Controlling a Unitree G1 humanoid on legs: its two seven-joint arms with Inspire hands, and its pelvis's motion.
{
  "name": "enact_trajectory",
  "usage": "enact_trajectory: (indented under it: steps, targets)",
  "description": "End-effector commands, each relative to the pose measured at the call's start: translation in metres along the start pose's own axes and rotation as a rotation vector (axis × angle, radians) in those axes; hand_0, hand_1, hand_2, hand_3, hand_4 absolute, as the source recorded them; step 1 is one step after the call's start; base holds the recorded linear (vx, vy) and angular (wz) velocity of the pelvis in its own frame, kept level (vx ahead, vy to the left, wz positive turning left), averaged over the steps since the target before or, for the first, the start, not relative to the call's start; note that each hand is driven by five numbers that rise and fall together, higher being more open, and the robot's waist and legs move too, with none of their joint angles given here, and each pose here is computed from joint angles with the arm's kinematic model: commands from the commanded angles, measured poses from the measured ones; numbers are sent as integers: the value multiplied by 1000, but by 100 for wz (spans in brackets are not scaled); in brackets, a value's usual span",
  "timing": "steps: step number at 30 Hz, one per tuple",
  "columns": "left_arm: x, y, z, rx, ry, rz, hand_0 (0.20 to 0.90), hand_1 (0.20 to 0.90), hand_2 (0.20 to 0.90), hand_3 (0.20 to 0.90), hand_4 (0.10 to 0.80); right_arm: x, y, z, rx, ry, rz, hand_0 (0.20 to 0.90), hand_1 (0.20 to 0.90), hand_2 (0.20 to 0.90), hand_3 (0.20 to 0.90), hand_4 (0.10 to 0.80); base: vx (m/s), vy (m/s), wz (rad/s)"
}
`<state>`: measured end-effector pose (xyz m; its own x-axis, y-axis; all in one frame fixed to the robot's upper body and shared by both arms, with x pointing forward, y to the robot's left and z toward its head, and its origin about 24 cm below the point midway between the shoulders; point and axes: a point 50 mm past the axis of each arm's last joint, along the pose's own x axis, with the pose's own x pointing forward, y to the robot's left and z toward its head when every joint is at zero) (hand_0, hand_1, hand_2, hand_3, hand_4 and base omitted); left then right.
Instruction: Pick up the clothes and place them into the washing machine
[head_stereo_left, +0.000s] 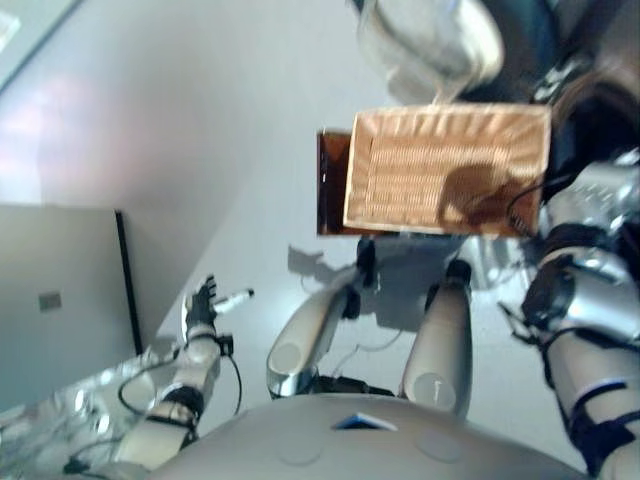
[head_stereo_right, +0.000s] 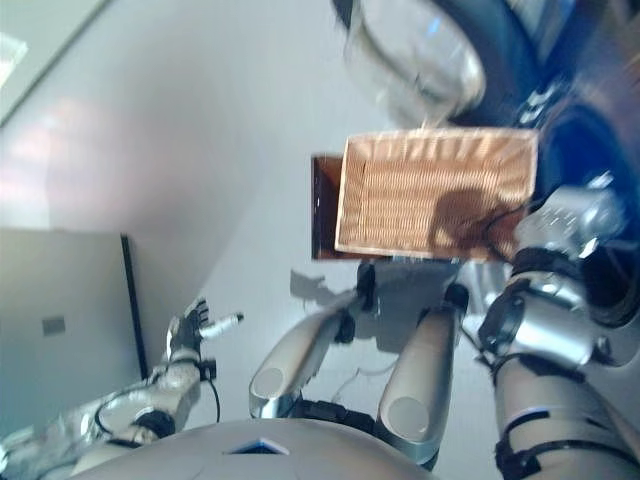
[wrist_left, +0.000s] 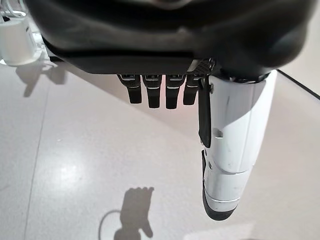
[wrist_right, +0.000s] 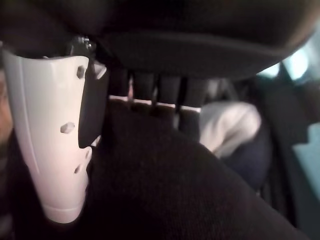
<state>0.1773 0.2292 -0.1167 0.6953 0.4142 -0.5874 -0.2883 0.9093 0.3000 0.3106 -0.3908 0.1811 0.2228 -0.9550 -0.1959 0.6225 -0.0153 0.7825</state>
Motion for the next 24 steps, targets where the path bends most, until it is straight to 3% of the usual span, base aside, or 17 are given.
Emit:
enact_trajectory:
  steps: [1,2,15,21,24]
  targets:
    - [4,52,-9,-23,37,213,900,900,900,900,800,-22,78,94,171,-346,364,263,263,263,263,345,44,-74,-13]
    - [5,56,-7,-31,32,229,900,900,900,900,800,-22,79,97,166,-360,371,900,900,900,900,800,1,-78,-3]
    - [1,71,-15,-18,48,239,900,900,900,900,800,-3,53,50,63,-164,345,900,900,900,900,800,-8,-17,-4]
    - [0,64,-24,12,102,212,900,900,900,900,800,-21,10,-38,-133,97,328,900,900,900,900,800,10,-2,-2]
    - [-2,54,-29,9,123,184,900,900,900,900,800,-36,-31,-81,-237,235,304,900,900,900,900,800,74,25,-10]
